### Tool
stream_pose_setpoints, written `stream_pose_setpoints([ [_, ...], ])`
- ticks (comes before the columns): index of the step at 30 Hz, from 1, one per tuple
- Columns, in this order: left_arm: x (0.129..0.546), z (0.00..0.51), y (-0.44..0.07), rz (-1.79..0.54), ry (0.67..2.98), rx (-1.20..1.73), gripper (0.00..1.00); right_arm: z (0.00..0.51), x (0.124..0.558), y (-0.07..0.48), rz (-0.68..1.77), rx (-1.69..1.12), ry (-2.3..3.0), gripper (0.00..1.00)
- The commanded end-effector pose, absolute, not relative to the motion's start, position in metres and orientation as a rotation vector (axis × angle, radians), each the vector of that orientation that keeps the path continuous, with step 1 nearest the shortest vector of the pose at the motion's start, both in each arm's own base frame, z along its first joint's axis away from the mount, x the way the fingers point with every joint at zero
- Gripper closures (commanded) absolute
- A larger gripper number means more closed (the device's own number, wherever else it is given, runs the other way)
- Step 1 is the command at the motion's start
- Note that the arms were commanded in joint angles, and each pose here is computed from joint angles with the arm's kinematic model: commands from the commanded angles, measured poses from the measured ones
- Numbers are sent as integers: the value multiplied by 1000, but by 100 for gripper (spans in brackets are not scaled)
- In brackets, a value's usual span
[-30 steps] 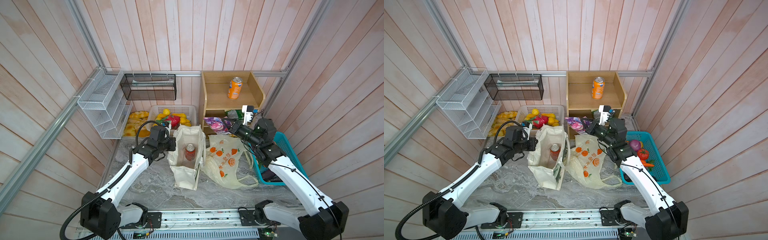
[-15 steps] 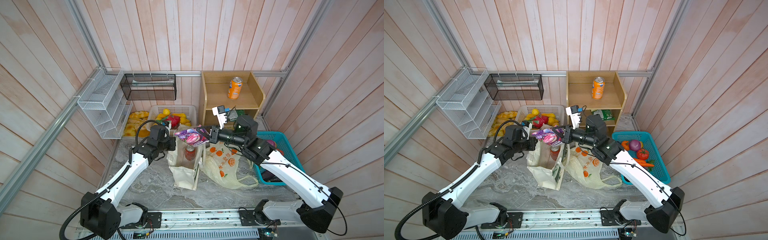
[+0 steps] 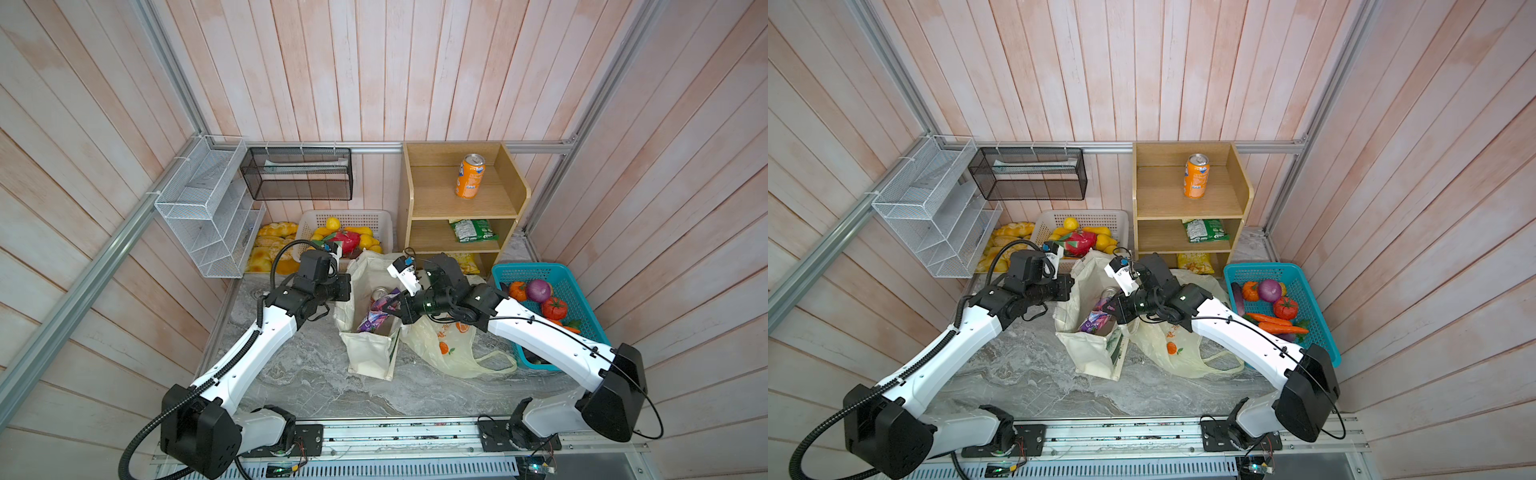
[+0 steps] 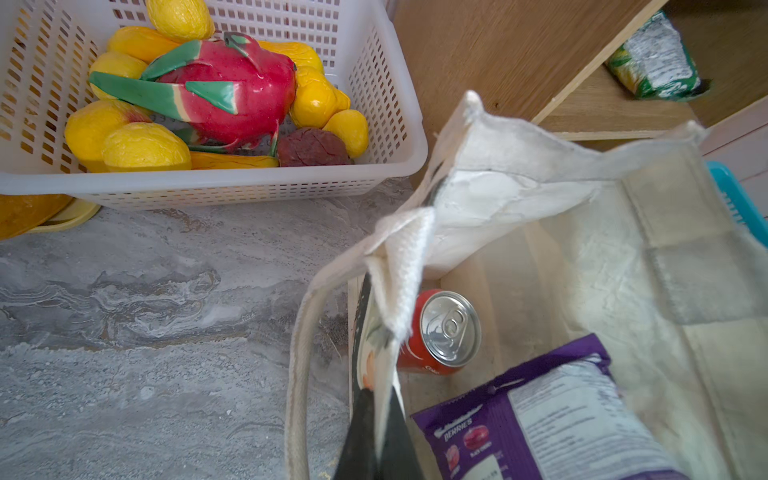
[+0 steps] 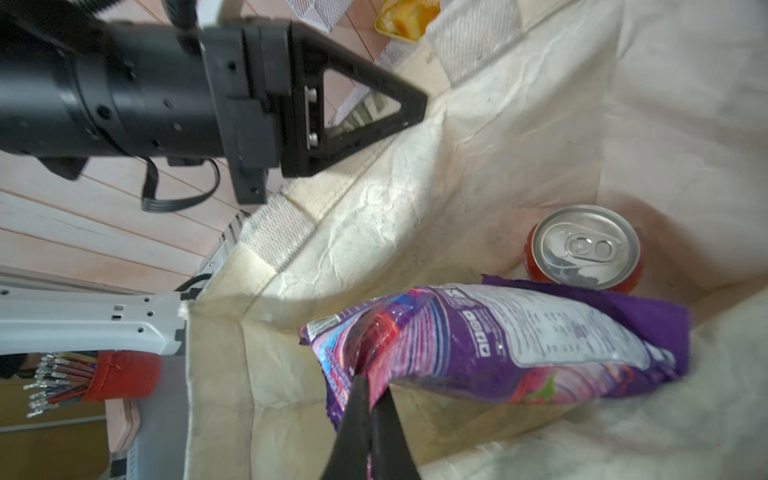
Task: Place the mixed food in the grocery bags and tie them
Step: 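Lower the purple snack bag into the tote with the right gripper, then open the right gripper and draw it back up out of the tote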
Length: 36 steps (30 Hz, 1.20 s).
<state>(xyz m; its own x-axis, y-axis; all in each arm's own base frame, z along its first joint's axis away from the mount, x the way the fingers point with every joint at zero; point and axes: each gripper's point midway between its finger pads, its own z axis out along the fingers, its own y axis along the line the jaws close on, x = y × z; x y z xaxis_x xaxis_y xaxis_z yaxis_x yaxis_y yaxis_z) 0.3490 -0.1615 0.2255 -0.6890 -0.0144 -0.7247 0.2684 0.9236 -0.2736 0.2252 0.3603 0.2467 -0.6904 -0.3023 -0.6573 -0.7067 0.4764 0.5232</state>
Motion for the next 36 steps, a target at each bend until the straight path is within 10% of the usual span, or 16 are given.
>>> stream_pose_setpoints([
  [1,355,254,-162,-475,2213,193,100,247,224,369,1001,-935,2224,100],
  [18,354,248,-162,-476,2226,201,100,147,240,405,795,-1055,2466,100],
  [24,351,252,-160,-466,2221,194,100,151,240,408,821,-1055,2450,35],
  [36,353,245,-160,-459,2243,191,100,287,244,384,921,-901,2188,26],
])
